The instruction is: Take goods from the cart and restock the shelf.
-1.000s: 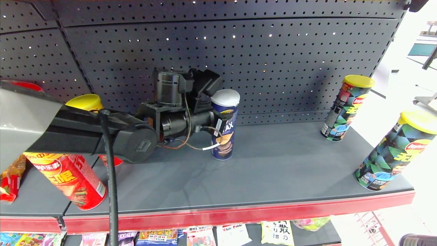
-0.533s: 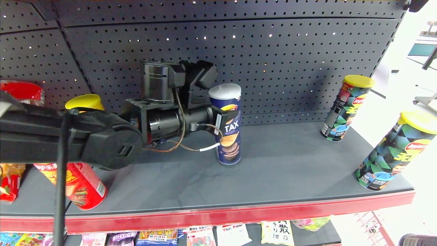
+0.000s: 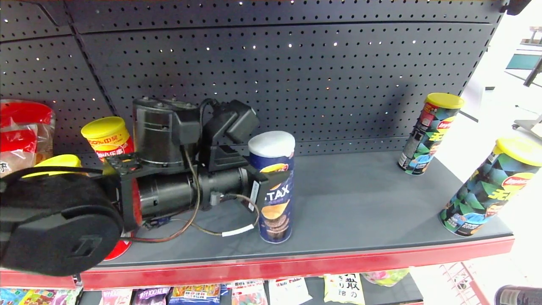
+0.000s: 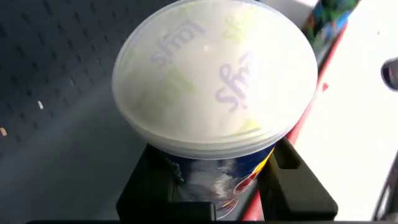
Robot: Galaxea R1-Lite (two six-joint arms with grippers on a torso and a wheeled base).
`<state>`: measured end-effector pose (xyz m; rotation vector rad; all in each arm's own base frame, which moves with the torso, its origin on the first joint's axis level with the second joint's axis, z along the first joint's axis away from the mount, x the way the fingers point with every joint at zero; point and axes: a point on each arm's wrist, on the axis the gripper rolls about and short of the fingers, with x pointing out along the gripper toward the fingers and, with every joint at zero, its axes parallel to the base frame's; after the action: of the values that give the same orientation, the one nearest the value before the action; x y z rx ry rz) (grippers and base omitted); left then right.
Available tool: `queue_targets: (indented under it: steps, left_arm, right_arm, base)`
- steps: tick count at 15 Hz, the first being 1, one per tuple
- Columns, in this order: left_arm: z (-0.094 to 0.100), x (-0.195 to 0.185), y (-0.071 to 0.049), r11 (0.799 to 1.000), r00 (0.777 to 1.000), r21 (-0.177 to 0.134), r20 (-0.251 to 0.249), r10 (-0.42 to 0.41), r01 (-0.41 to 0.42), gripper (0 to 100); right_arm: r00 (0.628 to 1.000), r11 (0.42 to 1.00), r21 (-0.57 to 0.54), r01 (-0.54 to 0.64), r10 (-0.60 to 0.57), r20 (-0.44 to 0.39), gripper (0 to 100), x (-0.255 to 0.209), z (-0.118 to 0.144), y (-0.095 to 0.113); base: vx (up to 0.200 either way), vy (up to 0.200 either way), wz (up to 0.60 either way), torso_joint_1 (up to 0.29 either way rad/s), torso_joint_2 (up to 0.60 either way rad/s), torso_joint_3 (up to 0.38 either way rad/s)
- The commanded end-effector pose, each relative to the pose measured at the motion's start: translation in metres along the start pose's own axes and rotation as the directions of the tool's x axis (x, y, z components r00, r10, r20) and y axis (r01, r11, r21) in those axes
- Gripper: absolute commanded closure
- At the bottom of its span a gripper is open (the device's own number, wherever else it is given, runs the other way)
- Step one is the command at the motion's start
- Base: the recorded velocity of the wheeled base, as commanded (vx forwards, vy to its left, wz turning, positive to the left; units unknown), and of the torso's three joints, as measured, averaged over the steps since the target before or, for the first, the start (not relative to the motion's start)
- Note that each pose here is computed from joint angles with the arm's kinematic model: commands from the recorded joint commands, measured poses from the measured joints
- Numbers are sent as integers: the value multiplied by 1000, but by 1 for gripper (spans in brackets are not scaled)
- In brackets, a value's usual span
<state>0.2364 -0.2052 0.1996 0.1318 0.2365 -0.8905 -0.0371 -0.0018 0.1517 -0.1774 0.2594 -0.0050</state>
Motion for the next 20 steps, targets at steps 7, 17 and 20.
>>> queue_targets:
  steps: [7,17,20]
  left_arm:
    - [-25,-6,-8,995,996,48,25,-87,85,100]
    - [-28,-6,-7,992,994,67,16,-106,104,100]
    - [-29,-5,-7,994,996,63,6,-93,92,100]
  right_arm:
    - [1000,1000,-1,0,0,-3,100,0,0,0]
    - [1000,1000,-3,-2,2,-7,100,1,1,0]
    - [1000,1000,-2,0,0,-6,100,1,1,0]
  base:
    - [0,0,0,0,0,0]
    - [0,0,0,0,0,0]
    - [0,0,0,0,0,0]
